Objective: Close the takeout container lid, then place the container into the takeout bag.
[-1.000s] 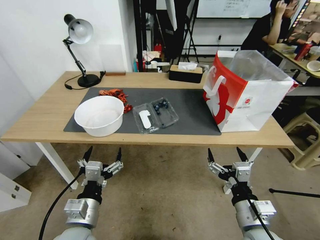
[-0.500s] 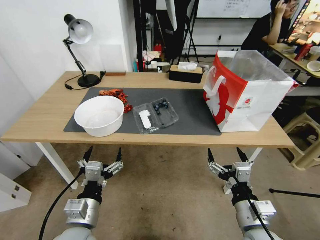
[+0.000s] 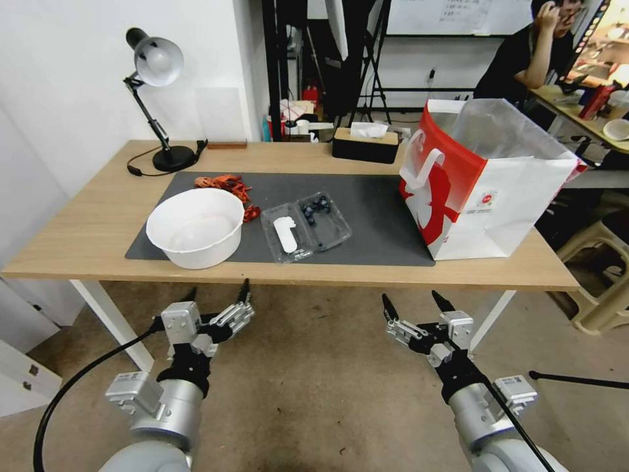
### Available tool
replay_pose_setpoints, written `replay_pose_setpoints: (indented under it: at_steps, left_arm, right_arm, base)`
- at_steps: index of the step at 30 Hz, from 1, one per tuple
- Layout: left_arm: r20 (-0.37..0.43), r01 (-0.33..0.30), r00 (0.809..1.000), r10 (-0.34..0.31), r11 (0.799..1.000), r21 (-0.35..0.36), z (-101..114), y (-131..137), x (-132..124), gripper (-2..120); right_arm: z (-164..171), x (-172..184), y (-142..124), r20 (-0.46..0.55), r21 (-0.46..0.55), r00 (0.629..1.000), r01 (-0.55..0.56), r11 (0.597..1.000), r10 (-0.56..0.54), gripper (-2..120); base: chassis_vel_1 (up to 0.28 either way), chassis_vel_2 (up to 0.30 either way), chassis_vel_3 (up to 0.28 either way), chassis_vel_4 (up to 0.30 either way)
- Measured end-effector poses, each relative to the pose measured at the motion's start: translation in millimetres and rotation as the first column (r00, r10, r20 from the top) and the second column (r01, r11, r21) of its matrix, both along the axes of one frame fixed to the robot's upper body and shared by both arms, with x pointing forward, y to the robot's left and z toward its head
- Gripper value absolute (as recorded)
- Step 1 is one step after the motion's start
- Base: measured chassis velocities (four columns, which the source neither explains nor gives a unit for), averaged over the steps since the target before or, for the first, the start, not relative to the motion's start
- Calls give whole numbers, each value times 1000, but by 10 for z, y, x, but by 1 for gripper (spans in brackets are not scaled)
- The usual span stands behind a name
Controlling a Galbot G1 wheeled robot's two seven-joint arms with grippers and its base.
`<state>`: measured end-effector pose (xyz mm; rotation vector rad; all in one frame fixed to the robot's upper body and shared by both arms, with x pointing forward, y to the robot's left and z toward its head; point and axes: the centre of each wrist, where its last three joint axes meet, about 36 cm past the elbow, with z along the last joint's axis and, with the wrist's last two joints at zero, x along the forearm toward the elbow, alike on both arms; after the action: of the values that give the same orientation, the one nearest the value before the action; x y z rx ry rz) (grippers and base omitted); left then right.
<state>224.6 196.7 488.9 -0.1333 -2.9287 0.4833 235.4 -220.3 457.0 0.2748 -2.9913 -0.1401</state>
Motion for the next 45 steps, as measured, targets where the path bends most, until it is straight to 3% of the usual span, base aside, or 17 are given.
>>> replay_pose_setpoints:
  at_steps: [12,17,27,35,40,45]
  left_arm:
    - [31,-13,999,11,998,61,-226,49,66,100]
    - [38,-6,999,3,997,79,-287,68,68,100]
    - [33,-9,999,6,997,82,-306,54,48,100]
    - [35,-31,999,28,996,79,-387,26,31,100]
    - [26,-36,999,34,997,73,-416,21,29,100]
    - [23,-41,999,39,996,76,-434,21,30,100]
  right_arm:
    - [-12,140,-97,60,-19,998,-34,999,35,100]
    - [40,423,-221,146,-23,983,-109,994,112,100]
    - [4,1026,-452,158,-79,961,-216,973,226,100]
    - [269,1686,-541,97,-86,962,-249,965,257,100]
    - [464,2063,-400,-12,-87,961,-275,957,275,100]
    - [619,2227,-258,-100,-111,957,-283,953,273,100]
  base:
    - [0,0,0,0]
    - [0,0,0,0]
    - [0,0,0,0]
    - [0,0,0,0]
    - [0,0,0,0]
    - [0,0,0,0]
